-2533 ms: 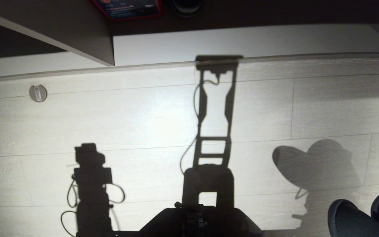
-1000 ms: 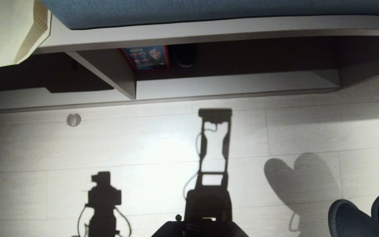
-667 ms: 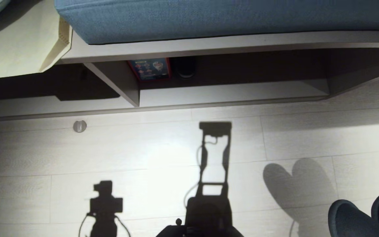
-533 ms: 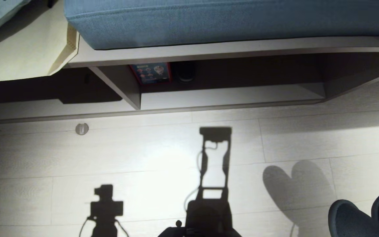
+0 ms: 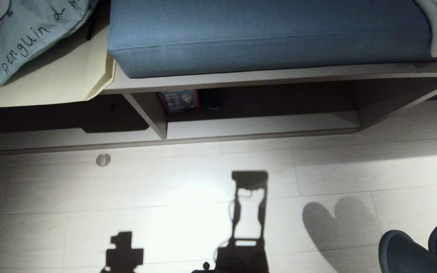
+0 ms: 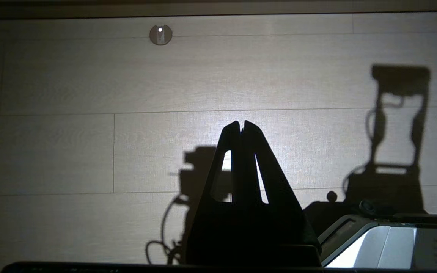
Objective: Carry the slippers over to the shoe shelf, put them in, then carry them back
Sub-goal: Place the slippers on the floor
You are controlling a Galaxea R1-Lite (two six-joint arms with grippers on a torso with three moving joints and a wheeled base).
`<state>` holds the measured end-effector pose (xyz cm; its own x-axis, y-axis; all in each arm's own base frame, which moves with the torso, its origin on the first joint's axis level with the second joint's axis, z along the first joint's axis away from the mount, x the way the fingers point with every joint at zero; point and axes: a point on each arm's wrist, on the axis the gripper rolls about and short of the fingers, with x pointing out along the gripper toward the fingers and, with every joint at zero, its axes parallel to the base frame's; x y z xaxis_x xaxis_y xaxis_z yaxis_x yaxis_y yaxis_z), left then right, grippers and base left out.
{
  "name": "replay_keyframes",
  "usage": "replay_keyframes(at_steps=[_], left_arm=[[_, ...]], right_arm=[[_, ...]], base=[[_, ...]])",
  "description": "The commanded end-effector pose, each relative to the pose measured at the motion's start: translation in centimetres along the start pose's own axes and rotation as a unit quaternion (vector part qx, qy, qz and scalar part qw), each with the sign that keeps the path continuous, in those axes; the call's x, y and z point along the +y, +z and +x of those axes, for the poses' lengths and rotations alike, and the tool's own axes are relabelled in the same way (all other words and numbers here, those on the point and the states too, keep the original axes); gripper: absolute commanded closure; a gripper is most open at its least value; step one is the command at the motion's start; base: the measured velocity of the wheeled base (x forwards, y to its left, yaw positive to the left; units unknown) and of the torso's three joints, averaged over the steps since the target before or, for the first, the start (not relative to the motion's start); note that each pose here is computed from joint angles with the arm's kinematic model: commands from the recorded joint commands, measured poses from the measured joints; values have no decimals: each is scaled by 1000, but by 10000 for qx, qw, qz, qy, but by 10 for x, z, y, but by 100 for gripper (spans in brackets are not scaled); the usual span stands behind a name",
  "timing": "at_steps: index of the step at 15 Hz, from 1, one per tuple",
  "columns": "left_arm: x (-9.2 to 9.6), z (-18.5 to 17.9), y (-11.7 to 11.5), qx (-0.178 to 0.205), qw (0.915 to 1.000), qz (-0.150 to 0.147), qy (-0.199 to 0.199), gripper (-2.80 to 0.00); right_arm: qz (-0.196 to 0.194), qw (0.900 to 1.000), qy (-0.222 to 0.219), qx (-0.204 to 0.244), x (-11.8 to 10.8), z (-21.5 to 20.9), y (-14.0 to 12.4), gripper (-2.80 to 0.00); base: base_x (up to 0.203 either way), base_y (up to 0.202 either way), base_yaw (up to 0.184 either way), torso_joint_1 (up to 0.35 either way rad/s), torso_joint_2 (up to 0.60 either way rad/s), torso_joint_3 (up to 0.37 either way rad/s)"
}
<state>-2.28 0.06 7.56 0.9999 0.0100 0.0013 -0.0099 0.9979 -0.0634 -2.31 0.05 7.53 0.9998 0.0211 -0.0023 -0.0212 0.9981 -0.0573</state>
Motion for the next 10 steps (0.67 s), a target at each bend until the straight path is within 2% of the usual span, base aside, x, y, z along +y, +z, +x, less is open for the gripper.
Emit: replay_keyframes(at_steps=[1,10], left_arm=[[0,0,0,-2,10000,-5,4,0],[0,0,0,-2,10000,-5,4,0]], right_arm=[[-4,10000,2,4,0,0,0,0],[-4,10000,2,4,0,0,0,0]], base=[[0,0,0,-2,6,198],[0,0,0,4,1,201]])
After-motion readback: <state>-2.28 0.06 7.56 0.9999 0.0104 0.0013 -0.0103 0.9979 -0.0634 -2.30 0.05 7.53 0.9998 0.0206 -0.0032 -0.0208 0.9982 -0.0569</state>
